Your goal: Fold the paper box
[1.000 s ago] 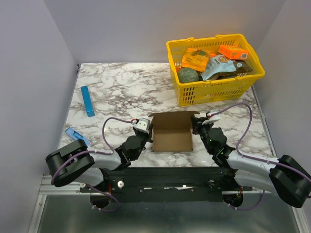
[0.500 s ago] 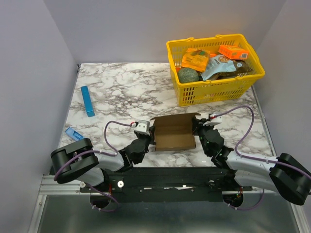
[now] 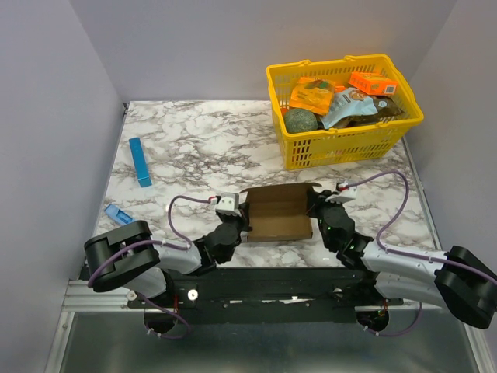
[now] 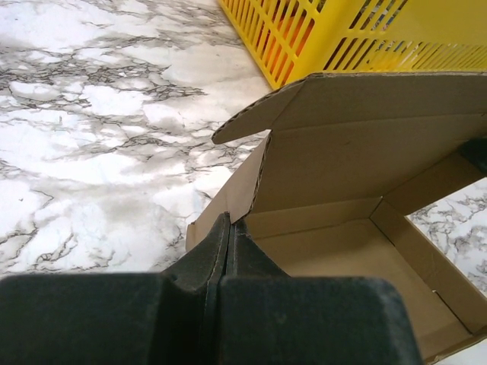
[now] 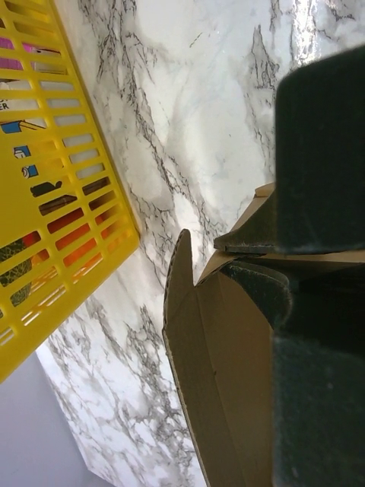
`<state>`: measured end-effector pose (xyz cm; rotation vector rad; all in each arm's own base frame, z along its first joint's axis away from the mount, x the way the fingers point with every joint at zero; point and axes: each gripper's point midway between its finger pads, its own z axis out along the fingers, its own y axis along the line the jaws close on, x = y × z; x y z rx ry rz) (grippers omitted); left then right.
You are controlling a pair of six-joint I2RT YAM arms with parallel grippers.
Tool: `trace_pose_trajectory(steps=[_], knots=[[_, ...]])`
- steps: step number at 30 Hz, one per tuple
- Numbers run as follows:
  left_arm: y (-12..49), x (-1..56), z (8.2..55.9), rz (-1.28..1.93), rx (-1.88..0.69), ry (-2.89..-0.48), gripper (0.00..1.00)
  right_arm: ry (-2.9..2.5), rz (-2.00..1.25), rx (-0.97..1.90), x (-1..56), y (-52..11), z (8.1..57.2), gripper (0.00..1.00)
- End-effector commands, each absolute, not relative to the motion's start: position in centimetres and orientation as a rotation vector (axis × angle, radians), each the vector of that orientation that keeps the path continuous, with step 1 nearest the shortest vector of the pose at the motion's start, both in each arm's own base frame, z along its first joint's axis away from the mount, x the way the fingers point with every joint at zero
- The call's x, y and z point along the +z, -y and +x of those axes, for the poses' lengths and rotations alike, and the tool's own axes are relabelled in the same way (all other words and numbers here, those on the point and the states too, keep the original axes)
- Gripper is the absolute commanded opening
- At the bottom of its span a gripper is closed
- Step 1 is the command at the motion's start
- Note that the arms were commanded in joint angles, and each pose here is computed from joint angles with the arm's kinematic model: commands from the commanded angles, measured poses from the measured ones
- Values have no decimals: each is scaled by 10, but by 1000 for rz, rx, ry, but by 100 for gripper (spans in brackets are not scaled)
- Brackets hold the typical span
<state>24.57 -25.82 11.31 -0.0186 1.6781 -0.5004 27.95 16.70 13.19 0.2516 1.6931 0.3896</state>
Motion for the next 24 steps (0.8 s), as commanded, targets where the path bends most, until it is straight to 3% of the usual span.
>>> trace_pose_trajectory(steps=[1,24], knots=[[283,88,228,60,-562,-1783,0,-1876,175,331,80,-172,260,10],[294,106,234,-11,-596,-1785,0,-1901,178,287,73,-176,258,10]])
